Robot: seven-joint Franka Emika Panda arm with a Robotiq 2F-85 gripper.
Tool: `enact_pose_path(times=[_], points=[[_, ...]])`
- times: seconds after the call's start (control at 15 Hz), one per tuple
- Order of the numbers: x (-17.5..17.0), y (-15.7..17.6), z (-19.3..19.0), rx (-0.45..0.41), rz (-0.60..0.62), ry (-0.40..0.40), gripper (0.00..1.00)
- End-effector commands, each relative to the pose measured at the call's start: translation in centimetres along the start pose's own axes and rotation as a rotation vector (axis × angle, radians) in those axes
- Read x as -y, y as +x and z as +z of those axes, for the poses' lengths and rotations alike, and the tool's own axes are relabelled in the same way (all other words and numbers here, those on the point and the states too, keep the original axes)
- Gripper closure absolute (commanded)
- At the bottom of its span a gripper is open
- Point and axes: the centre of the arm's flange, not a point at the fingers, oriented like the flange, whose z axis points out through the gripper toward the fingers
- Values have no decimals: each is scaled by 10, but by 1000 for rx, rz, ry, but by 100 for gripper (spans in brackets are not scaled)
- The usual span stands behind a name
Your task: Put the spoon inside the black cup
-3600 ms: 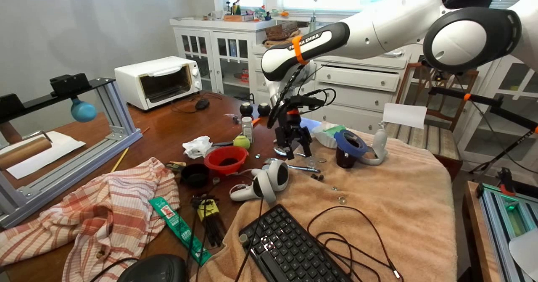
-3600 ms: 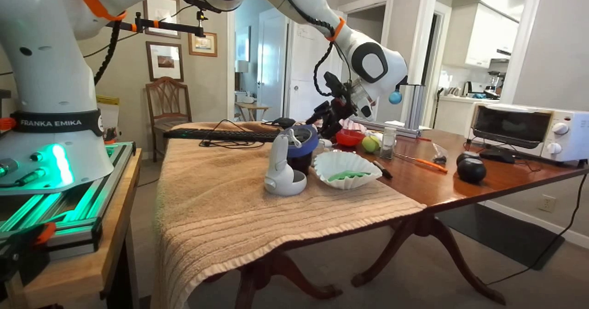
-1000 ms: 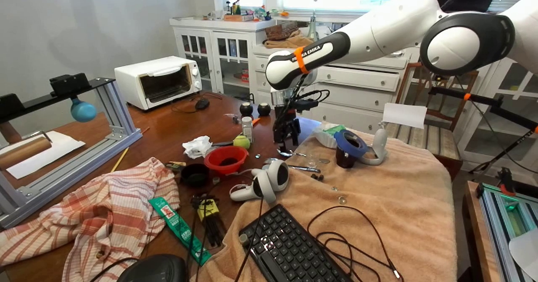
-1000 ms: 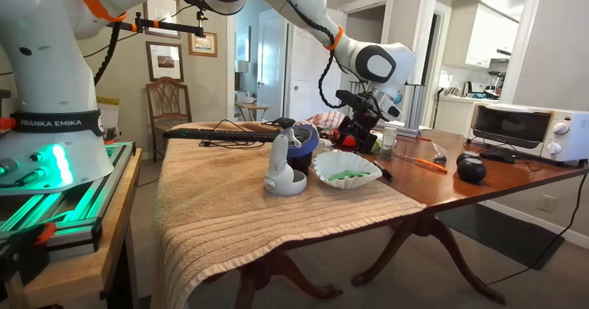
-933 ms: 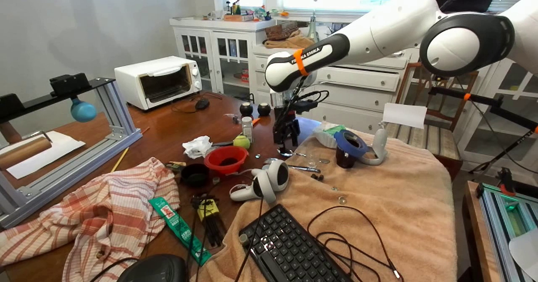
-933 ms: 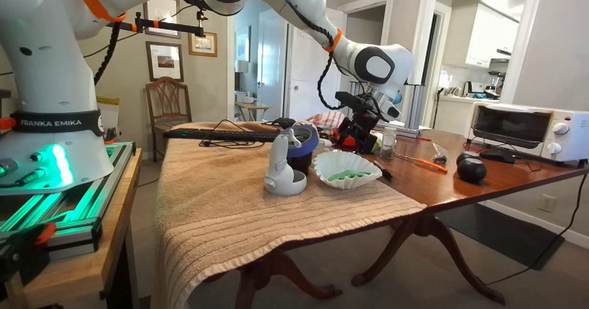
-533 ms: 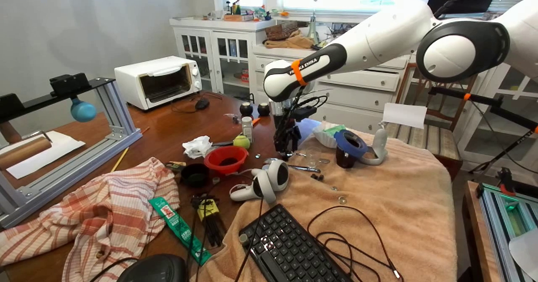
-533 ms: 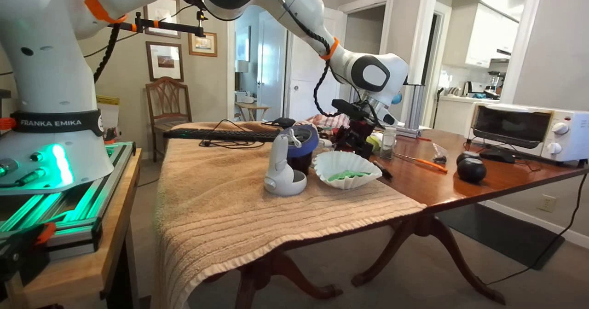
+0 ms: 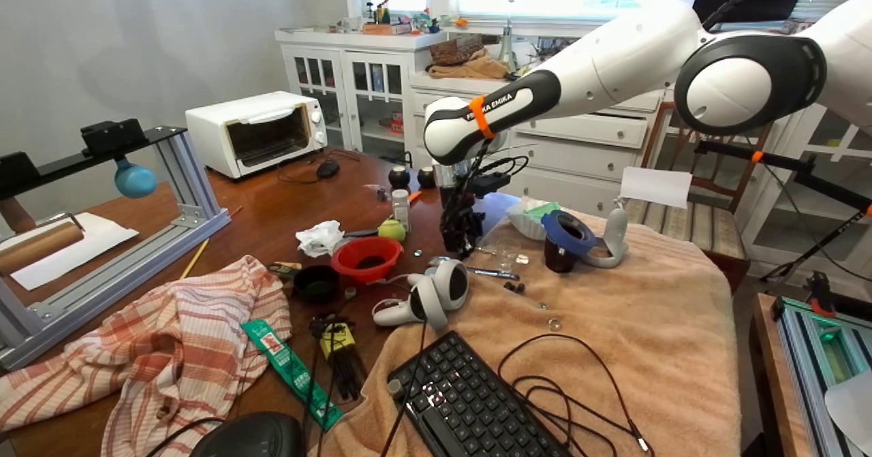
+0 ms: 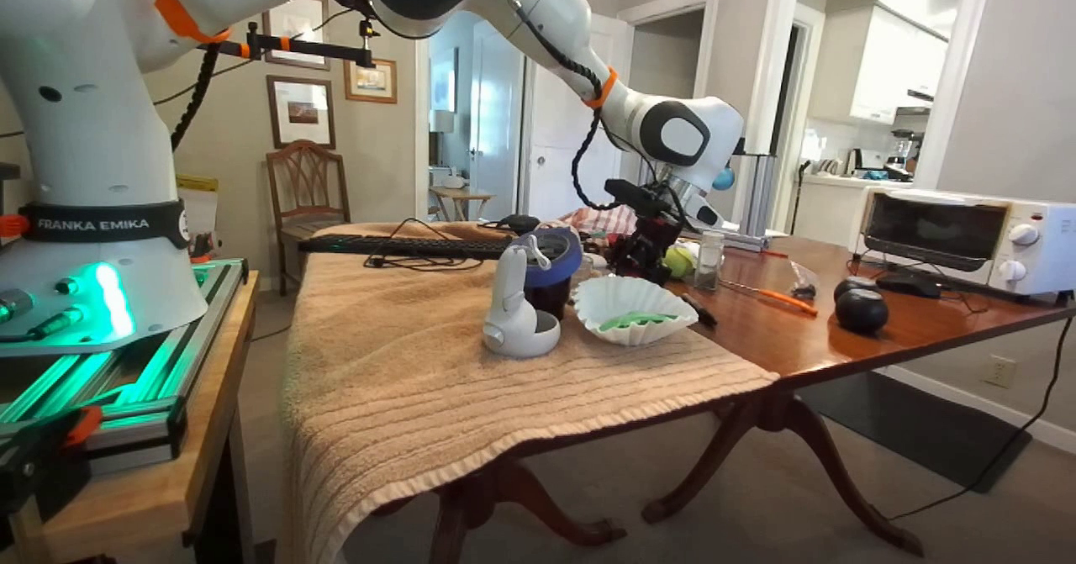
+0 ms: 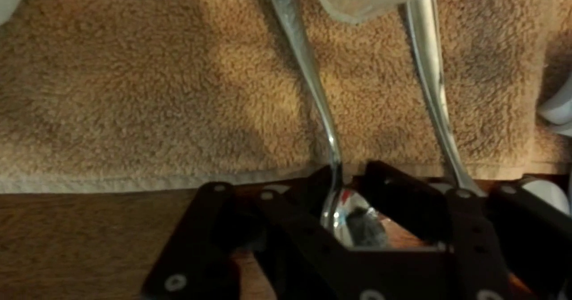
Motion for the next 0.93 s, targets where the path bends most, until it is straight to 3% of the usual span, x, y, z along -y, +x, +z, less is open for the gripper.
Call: enact_pose_path(times=[0.0,0.87], points=[[0,3,4,-8,20,8,100],[-9,-10,-44,-60,113,46,100]])
